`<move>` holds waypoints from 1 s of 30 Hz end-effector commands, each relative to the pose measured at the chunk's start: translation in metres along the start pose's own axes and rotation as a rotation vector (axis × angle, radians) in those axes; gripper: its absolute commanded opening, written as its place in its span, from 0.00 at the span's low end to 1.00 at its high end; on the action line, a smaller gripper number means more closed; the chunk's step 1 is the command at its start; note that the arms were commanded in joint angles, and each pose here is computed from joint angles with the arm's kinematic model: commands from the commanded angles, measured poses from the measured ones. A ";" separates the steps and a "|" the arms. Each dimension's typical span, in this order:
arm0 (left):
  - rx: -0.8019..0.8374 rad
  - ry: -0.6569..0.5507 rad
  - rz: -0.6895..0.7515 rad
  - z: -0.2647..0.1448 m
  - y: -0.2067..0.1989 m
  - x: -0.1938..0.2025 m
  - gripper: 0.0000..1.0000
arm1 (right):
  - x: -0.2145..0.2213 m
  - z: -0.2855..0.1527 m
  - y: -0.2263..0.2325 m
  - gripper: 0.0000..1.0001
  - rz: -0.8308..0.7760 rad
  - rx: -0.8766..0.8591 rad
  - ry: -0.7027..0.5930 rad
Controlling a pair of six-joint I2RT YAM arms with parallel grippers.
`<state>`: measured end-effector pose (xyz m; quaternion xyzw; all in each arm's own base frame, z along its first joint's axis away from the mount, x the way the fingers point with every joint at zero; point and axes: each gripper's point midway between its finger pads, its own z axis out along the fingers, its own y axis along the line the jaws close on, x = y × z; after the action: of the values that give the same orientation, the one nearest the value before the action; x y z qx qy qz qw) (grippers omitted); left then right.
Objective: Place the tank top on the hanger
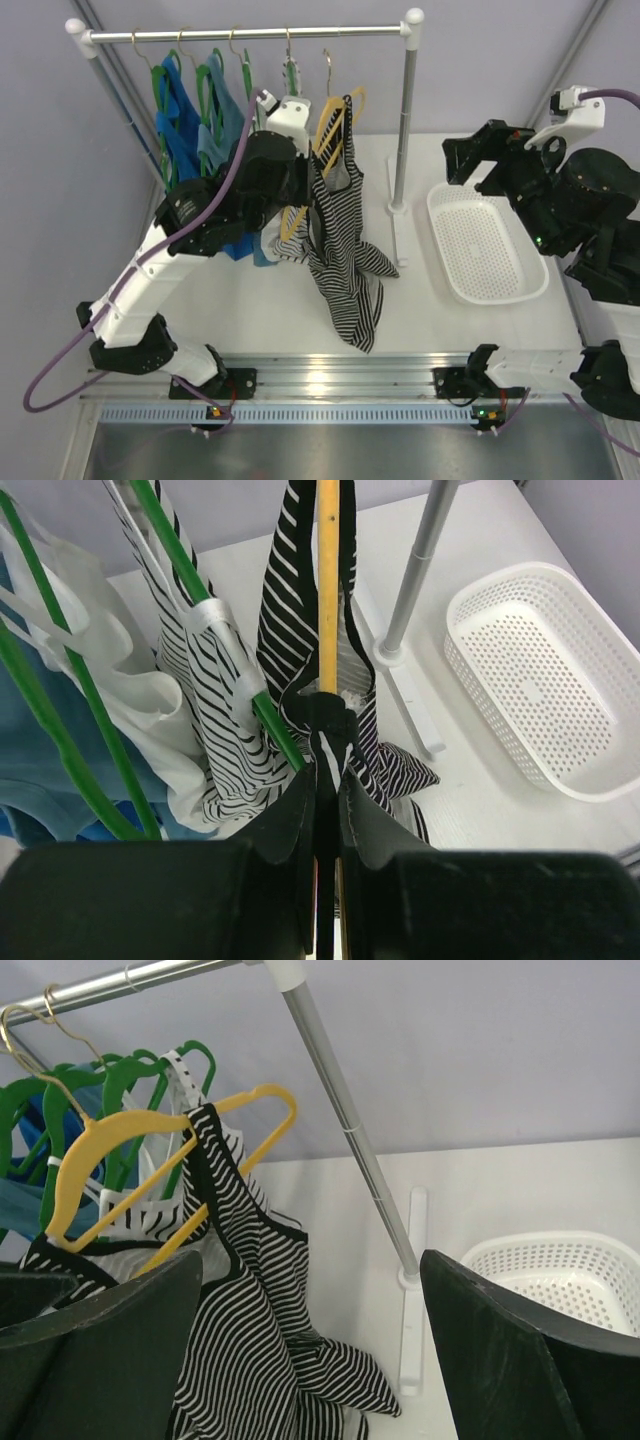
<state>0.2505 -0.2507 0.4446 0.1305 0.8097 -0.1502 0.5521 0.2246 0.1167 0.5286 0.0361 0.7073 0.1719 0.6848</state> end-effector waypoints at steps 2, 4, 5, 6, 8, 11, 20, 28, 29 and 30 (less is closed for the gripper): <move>0.078 -0.120 -0.048 0.017 -0.012 -0.043 0.00 | -0.001 0.000 0.001 0.90 0.022 -0.010 -0.013; 0.086 -0.136 -0.054 0.026 -0.015 -0.052 0.00 | 0.002 0.000 0.000 0.90 0.019 -0.009 -0.008; 0.084 -0.146 -0.059 0.028 -0.015 -0.057 0.00 | 0.002 -0.001 0.000 0.90 0.021 -0.011 -0.009; 0.087 -0.162 -0.070 0.028 -0.015 -0.063 0.00 | 0.003 -0.001 0.000 0.90 0.020 -0.010 -0.007; 0.094 -0.181 -0.095 0.032 -0.019 -0.069 0.00 | 0.004 -0.001 0.000 0.90 0.018 -0.015 -0.003; 0.104 -0.202 -0.123 0.034 -0.023 -0.075 0.00 | 0.005 -0.002 0.001 0.90 0.017 -0.019 -0.001; 0.091 -0.166 -0.163 0.033 -0.021 -0.054 0.00 | 0.014 0.000 0.002 0.90 0.009 -0.028 0.017; 0.070 -0.131 -0.191 -0.013 0.007 -0.030 0.00 | 0.025 0.005 0.007 0.90 -0.001 -0.039 0.039; 0.080 -0.126 -0.190 -0.017 0.007 -0.028 0.00 | 0.025 0.006 0.008 0.90 0.000 -0.040 0.040; 0.089 -0.120 -0.189 -0.021 0.007 -0.027 0.00 | 0.027 0.006 0.008 0.91 -0.003 -0.042 0.044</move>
<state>0.2604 -0.2558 0.4389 0.0996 0.8069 -0.2029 0.5458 0.2274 0.1299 0.4975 0.0125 0.7284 0.1684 0.6640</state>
